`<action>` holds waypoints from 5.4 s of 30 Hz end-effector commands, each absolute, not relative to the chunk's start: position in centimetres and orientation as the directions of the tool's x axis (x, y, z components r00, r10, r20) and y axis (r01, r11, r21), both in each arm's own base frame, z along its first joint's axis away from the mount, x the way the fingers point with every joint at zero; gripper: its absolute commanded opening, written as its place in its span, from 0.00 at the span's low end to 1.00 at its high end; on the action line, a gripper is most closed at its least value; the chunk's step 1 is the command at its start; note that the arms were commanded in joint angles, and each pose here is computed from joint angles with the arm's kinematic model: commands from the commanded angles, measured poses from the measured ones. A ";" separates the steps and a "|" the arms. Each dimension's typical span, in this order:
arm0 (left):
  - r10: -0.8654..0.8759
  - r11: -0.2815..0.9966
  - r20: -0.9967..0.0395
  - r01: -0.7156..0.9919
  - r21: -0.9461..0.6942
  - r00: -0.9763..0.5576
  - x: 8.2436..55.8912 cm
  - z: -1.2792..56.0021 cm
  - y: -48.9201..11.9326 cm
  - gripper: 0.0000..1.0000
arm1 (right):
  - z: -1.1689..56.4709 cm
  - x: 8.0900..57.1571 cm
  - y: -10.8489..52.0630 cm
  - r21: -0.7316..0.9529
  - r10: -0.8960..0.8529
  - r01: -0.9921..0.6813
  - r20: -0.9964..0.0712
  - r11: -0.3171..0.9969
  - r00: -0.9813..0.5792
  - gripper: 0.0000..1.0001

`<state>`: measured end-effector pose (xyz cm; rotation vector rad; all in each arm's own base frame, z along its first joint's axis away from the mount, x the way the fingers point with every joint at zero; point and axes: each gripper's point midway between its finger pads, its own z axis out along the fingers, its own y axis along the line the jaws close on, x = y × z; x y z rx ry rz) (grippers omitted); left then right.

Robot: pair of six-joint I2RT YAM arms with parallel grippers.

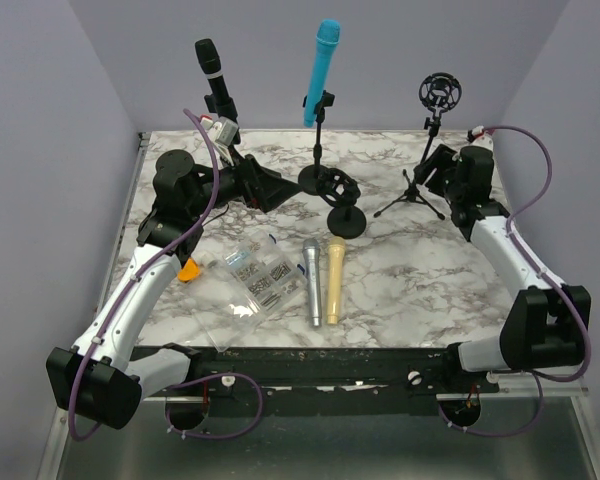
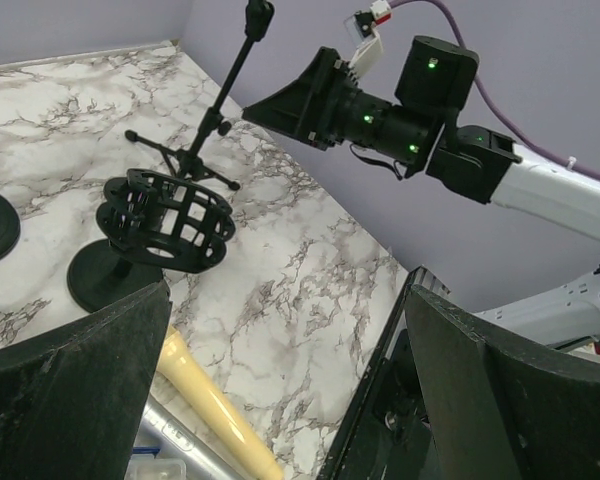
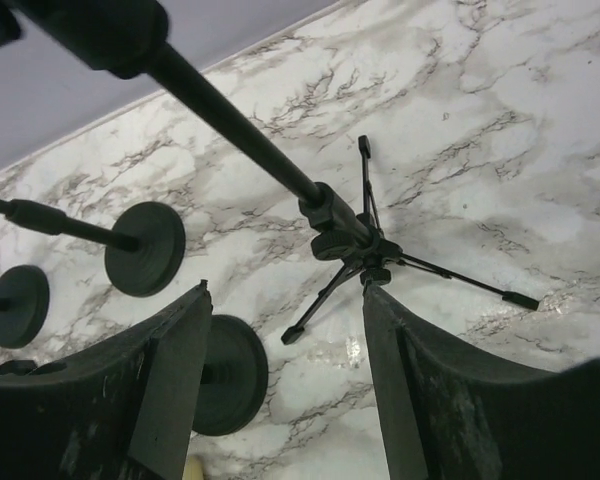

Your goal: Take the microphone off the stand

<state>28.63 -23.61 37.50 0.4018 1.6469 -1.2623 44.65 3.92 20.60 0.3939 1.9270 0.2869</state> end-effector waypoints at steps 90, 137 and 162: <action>-0.253 0.624 -0.941 0.704 -0.337 -0.226 30.1 35.1 -22.5 0.99 | 31.1 45.2 16.0 0.551 0.403 -0.321 -0.810 0.770 -0.426 0.84; -0.205 0.750 -0.965 0.659 -0.048 0.162 57.3 42.1 -31.2 0.59 | 31.0 49.9 20.2 0.603 0.401 -0.486 -0.792 0.632 -0.461 0.85; -0.117 0.196 -0.991 0.980 0.035 0.059 49.3 42.4 -30.2 0.00 | 31.9 51.2 25.2 0.028 0.091 -0.952 -0.996 0.306 0.000 0.90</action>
